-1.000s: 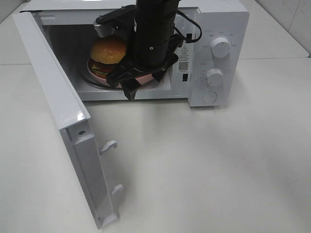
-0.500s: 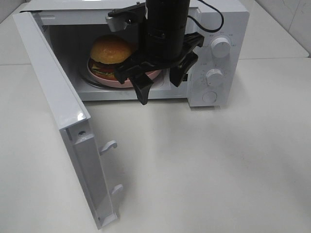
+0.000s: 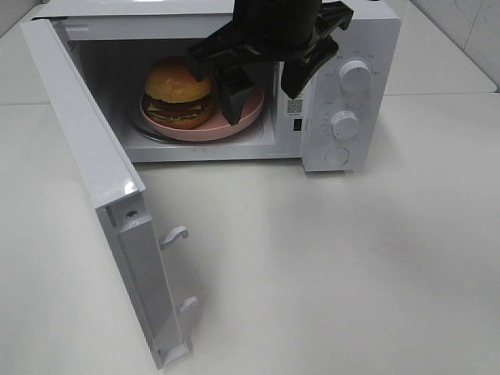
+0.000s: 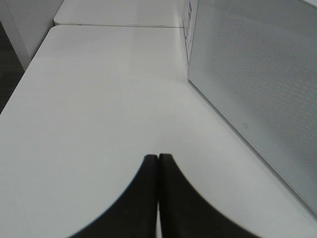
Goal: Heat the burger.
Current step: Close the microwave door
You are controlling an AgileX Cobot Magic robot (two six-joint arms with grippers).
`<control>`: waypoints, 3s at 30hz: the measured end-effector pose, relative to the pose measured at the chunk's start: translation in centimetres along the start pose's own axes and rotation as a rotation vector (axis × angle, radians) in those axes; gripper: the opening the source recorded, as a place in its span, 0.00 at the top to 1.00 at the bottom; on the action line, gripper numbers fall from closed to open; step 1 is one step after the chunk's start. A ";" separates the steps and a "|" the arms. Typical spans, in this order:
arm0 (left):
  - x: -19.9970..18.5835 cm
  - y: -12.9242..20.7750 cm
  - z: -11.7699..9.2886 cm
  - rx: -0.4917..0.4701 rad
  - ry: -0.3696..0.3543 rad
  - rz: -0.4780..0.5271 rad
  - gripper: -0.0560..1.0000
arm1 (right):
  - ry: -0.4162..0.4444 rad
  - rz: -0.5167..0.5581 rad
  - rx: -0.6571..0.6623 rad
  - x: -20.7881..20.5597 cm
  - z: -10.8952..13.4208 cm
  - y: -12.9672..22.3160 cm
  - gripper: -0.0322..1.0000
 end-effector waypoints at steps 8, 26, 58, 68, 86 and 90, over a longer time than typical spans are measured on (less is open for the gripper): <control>0.0 0.0 0.0 0.000 0.000 0.000 0.95 | 0.014 -0.067 0.066 -2.9 -2.2 0.0 0.26; 0.0 0.0 0.0 0.000 0.000 0.000 0.95 | 0.071 -0.223 0.363 -10.6 -12.3 2.7 0.26; 0.0 0.0 -0.3 -0.018 0.031 -0.004 0.95 | 0.210 0.001 0.572 -8.1 -13.0 27.3 0.26; 0.0 -0.1 -0.8 -0.048 0.083 -0.013 0.95 | 0.200 -0.187 0.516 -7.7 -11.2 33.2 0.26; 0.0 -0.2 -0.9 0.027 0.089 -0.018 0.95 | 0.189 -0.791 0.407 -11.6 -8.8 38.5 0.26; 0.0 -0.2 -0.9 0.027 0.090 -0.017 0.95 | 0.190 -0.793 0.404 -11.6 -8.8 38.5 0.26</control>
Point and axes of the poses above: a point on each arm's last joint axis where the gripper is mounted, x pointing out along that axis toward the gripper, z along the wrist's bending axis when the last joint is at zero, y = z × x, the point moved 1 cm from there along x, pointing out along that axis toward the gripper, and after that the axes turned 6 degrees about x, right-handed, at the moved point
